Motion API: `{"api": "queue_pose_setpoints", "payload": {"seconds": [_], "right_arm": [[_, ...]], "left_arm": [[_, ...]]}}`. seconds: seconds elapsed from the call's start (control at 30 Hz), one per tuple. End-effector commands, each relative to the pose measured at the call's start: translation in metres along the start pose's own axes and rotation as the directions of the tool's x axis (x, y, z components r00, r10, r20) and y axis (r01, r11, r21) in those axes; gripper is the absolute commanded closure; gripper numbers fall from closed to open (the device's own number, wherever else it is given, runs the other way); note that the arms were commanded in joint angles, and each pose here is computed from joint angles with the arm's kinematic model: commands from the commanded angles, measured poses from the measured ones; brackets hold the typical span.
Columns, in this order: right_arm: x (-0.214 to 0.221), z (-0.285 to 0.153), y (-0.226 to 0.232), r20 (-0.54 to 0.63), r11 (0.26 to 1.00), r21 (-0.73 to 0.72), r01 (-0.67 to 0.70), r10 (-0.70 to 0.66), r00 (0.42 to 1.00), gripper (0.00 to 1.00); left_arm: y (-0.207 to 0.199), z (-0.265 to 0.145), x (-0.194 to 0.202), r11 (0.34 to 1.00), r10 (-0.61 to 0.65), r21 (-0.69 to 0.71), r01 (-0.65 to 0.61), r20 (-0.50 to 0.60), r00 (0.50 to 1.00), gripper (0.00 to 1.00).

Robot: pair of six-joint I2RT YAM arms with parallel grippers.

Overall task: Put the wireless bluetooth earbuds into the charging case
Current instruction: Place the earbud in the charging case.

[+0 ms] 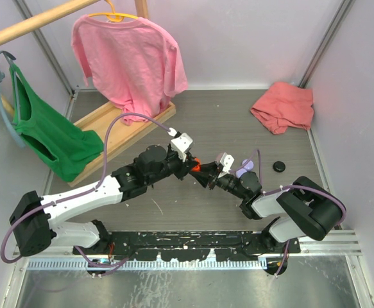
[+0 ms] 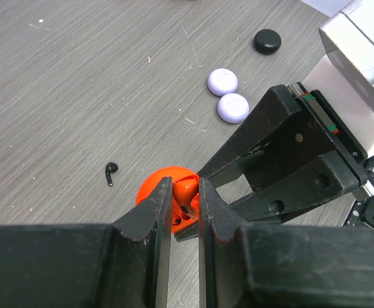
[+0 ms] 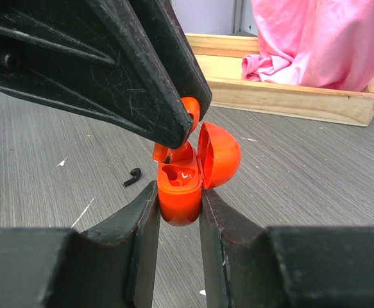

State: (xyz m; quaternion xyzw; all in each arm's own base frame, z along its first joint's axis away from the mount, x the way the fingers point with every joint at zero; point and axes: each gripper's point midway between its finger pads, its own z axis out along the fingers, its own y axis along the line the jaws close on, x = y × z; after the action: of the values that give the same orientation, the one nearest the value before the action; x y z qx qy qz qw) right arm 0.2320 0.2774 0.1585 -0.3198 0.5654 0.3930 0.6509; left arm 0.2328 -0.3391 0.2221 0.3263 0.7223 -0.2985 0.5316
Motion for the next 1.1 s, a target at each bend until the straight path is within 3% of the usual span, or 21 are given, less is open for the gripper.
{"api": "queue_pose_setpoints", "payload": {"seconds": [0.0, 0.63, 1.07], "right_arm": [[-0.035, 0.006, 0.002, 0.121, 0.999, -0.011, 0.048, -0.046, 0.992, 0.99], [-0.036, 0.005, 0.001, 0.124, 0.999, -0.007, 0.049, -0.047, 0.991, 0.99], [-0.037, 0.005, 0.001, 0.128, 0.999, -0.006, 0.046, -0.045, 0.991, 0.99]], "left_arm": [[0.004, 0.002, -0.017, 0.999, 0.031, -0.029, -0.029, 0.072, 0.997, 0.99], [0.002, 0.007, -0.005, 0.998, 0.048, -0.03, -0.047, 0.037, 0.998, 0.98], [0.0, 0.002, -0.002, 0.998, 0.067, -0.021, -0.066, 0.01, 0.998, 0.81]]}}
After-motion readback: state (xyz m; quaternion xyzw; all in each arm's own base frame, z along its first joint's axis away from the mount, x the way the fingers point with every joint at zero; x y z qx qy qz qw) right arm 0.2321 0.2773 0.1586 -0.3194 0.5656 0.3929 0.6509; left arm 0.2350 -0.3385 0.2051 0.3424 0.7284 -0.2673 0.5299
